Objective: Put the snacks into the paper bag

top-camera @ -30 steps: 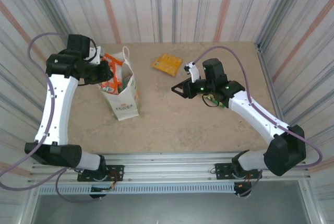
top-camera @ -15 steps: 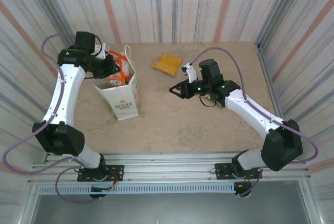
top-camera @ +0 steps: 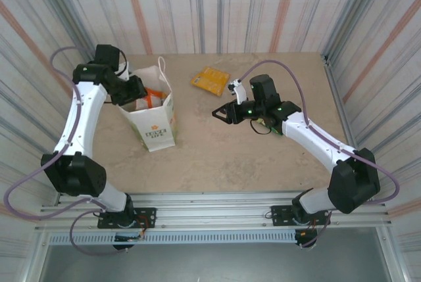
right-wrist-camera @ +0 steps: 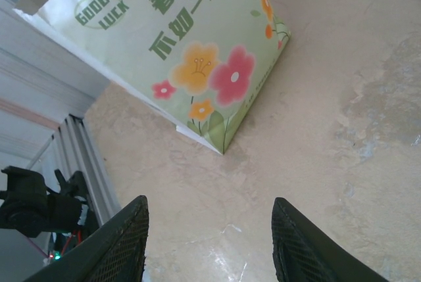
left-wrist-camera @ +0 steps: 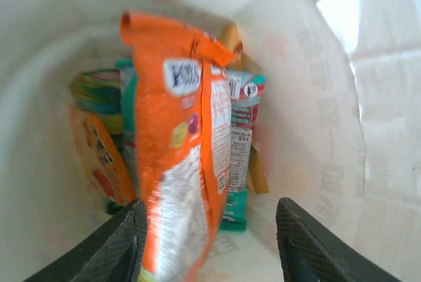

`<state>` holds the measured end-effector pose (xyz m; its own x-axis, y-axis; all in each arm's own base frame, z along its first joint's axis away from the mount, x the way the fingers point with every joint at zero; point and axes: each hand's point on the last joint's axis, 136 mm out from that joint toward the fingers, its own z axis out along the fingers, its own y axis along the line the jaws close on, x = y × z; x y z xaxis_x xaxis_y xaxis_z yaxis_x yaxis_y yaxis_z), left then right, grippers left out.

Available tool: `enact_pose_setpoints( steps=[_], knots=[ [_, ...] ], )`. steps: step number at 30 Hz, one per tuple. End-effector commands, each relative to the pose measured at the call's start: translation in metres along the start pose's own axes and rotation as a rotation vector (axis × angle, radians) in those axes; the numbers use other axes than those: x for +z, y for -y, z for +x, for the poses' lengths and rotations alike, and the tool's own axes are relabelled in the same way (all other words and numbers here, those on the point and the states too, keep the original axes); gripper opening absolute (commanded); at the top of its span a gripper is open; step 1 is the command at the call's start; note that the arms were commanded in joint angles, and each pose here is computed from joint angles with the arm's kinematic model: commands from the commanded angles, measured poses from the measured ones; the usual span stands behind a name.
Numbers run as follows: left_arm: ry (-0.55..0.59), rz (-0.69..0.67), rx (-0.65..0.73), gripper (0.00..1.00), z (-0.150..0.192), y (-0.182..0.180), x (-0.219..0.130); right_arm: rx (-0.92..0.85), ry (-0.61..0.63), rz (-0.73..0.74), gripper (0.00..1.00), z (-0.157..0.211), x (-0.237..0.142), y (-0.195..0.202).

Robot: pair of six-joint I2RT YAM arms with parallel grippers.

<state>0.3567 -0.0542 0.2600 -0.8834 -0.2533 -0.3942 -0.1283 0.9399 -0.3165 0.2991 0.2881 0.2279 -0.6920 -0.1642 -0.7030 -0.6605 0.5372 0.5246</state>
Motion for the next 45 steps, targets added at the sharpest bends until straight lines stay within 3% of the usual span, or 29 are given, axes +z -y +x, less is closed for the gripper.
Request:
enact_pose_setpoints(
  steps=[1,7,16,23,34,40,45],
  knots=[
    [0.134,-0.093,0.055,0.57,-0.013,-0.008,-0.048,0.040,-0.047,0.008,0.51,0.014,0.005,0.004],
    [0.252,-0.053,0.183,0.57,-0.019,0.023,-0.084,0.057,-0.058,0.092,0.53,0.012,-0.001,0.016],
    [0.310,0.194,0.486,0.58,0.007,0.115,-0.092,0.217,-0.053,0.267,0.55,0.006,-0.033,0.066],
    [0.256,0.303,0.731,0.59,0.046,0.179,-0.051,0.482,-0.080,0.471,0.57,0.035,-0.081,0.140],
    [0.054,0.473,0.842,0.59,0.096,0.261,0.030,0.871,-0.142,0.654,0.65,0.101,-0.129,0.245],
    [-0.009,0.502,0.856,0.59,0.103,0.277,0.054,0.946,-0.119,0.709,0.69,0.113,-0.136,0.289],
    [-0.033,0.495,0.863,0.59,0.103,0.280,0.066,0.951,-0.113,0.666,0.69,0.110,-0.124,0.308]
  ],
)
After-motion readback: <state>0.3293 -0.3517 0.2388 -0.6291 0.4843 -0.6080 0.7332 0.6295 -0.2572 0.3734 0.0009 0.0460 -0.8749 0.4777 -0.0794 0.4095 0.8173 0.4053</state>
